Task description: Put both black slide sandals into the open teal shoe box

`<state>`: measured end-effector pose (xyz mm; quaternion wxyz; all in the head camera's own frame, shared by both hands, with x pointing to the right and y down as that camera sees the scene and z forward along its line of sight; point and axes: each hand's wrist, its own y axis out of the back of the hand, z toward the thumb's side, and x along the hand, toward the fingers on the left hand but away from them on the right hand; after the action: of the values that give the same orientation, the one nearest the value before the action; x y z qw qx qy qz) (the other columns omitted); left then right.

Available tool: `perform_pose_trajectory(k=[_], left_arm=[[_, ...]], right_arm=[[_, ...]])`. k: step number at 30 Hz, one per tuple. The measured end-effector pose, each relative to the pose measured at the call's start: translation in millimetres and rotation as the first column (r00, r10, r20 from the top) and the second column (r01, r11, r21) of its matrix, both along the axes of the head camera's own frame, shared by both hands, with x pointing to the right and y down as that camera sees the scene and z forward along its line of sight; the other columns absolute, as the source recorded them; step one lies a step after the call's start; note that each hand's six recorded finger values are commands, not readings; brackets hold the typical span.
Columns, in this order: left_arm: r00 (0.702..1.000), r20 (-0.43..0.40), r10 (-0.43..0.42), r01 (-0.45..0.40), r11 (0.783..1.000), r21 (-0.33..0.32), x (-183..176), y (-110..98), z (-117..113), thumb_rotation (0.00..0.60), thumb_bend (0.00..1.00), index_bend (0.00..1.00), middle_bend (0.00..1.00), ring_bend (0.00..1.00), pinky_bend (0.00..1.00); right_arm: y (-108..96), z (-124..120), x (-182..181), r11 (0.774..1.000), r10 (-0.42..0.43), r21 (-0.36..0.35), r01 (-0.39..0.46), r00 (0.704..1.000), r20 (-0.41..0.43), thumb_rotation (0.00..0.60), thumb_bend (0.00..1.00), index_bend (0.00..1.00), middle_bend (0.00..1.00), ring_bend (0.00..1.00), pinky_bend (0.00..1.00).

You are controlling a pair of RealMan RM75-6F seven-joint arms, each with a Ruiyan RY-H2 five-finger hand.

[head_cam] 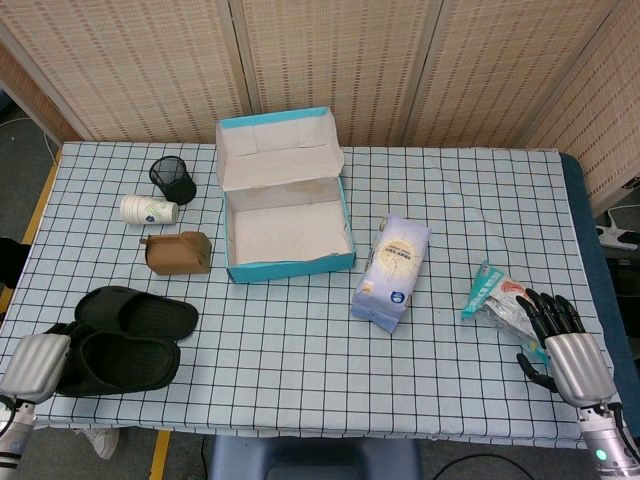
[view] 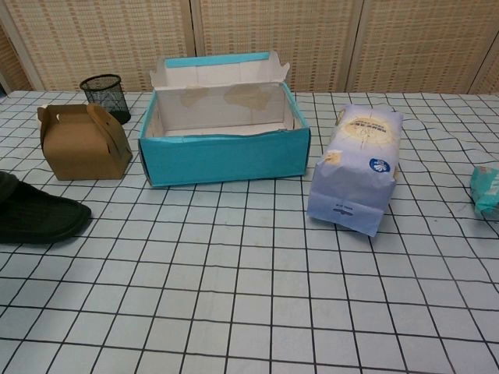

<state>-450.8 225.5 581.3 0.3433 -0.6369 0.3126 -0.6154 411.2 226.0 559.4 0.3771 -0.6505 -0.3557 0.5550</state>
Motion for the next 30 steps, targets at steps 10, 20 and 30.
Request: perform_pose_trajectory(k=[10, 20, 30], left_arm=[[1.000, -0.027, 0.003, -0.003, 1.000, 0.016, 16.3, -77.3, 32.1, 0.600, 0.57, 0.63, 0.71, 0.60, 0.63], [0.997, -0.074, 0.032, -0.030, 0.999, 0.028, 70.5, -164.0, 69.2, 0.600, 0.57, 0.63, 0.71, 0.60, 0.64], [0.994, -0.081, 0.067, -0.065, 0.998, 0.027, 140.4, -237.1, 104.6, 0.600, 0.57, 0.63, 0.71, 0.60, 0.64]], right_arm=[[-2.6, -2.0, 4.7, 1.000, 0.019, 0.006, -0.019, 1.000, -0.001, 0.600, 0.25, 0.00, 0.00, 0.00, 0.00], [-8.4, 6.0, 13.1, 0.999, 0.053, -0.013, -0.053, 0.998, -0.018, 0.600, 0.25, 0.00, 0.00, 0.00, 0.00], [-14.9, 24.9, 17.4, 0.995, 0.074, -0.064, -0.076, 0.997, -0.027, 0.600, 0.25, 0.00, 0.00, 0.00, 0.00]])
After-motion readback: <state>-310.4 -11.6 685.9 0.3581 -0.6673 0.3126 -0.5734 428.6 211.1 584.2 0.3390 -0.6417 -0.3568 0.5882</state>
